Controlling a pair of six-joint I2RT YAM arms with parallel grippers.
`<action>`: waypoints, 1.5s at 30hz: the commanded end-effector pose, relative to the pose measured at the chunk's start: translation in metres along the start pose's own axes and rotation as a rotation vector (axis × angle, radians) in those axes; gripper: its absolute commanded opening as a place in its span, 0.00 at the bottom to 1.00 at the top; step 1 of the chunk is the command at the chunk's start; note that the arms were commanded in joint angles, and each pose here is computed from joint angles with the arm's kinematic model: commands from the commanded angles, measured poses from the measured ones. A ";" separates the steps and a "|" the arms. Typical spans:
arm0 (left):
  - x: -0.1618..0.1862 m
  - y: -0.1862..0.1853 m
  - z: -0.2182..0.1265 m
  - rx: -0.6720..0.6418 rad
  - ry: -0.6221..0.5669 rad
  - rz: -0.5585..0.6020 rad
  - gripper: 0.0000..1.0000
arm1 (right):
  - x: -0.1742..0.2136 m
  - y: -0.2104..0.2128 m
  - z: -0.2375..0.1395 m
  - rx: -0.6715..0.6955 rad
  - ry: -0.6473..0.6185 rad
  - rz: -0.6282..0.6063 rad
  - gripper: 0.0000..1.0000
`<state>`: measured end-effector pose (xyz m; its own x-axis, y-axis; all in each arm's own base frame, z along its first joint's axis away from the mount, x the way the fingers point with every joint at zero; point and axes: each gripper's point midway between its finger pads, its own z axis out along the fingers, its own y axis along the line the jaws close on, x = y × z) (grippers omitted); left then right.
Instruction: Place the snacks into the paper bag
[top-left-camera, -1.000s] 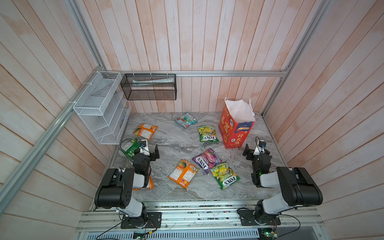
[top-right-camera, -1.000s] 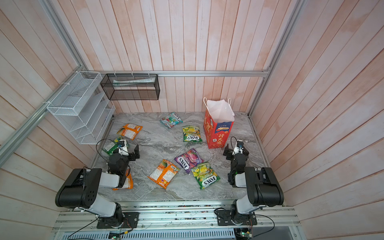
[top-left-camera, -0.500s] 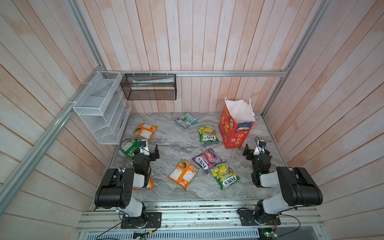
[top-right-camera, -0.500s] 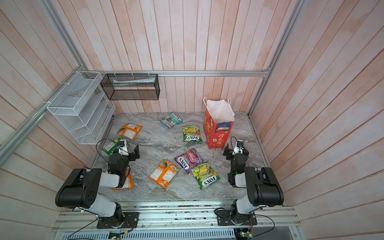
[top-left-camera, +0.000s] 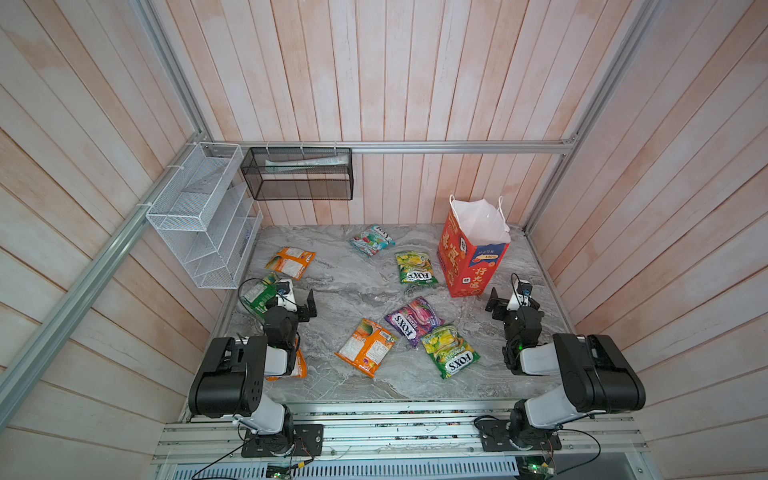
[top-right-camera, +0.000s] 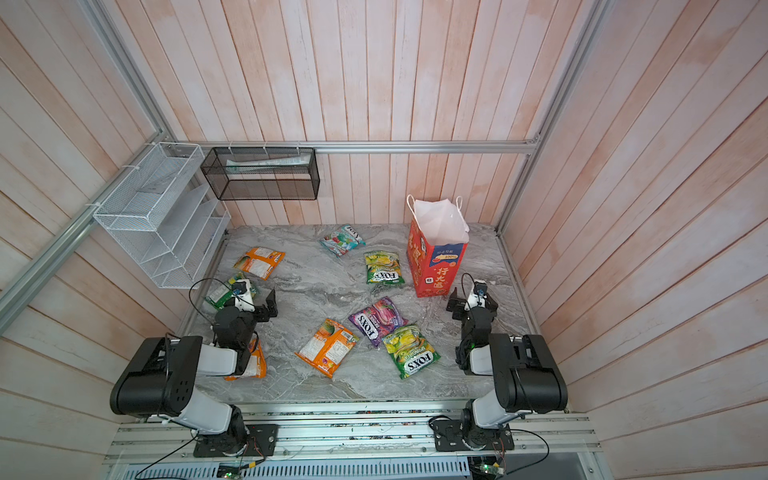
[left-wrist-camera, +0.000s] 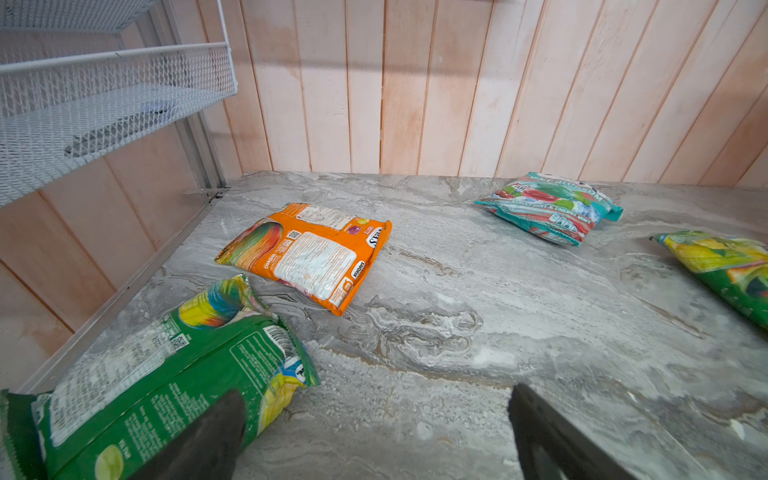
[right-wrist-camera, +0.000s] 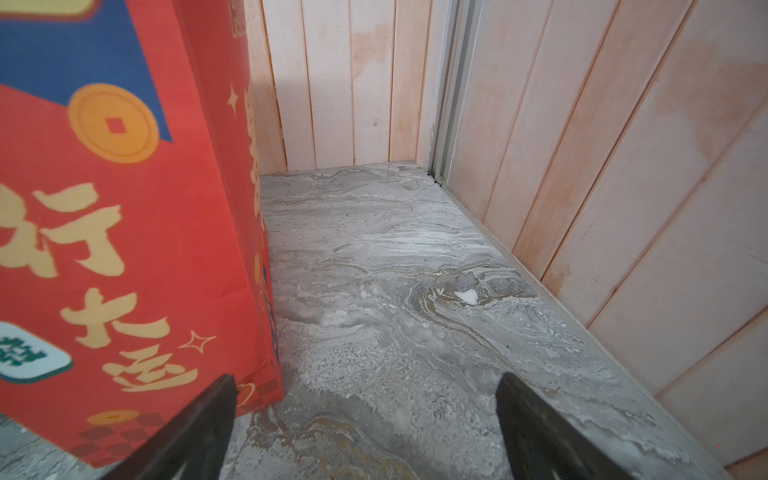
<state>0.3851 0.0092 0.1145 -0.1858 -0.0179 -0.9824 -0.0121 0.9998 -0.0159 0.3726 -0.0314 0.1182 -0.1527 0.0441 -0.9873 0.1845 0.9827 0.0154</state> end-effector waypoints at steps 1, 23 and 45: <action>-0.014 -0.004 0.002 0.027 -0.036 -0.005 1.00 | -0.006 0.002 0.001 -0.008 -0.014 -0.006 0.98; -0.103 -0.090 0.004 0.248 0.259 -0.481 1.00 | -0.146 0.043 -0.072 -0.181 -0.191 0.406 0.98; 0.018 -0.212 -0.085 0.288 0.691 0.020 1.00 | -0.117 0.041 -0.097 -0.187 0.055 0.634 0.98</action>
<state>0.3139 -0.2145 0.1355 -0.7401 0.0364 -0.6715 0.2245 0.9546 -0.1957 0.3072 0.0195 0.2533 -0.0901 0.6347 -0.7675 0.0688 0.7727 0.6310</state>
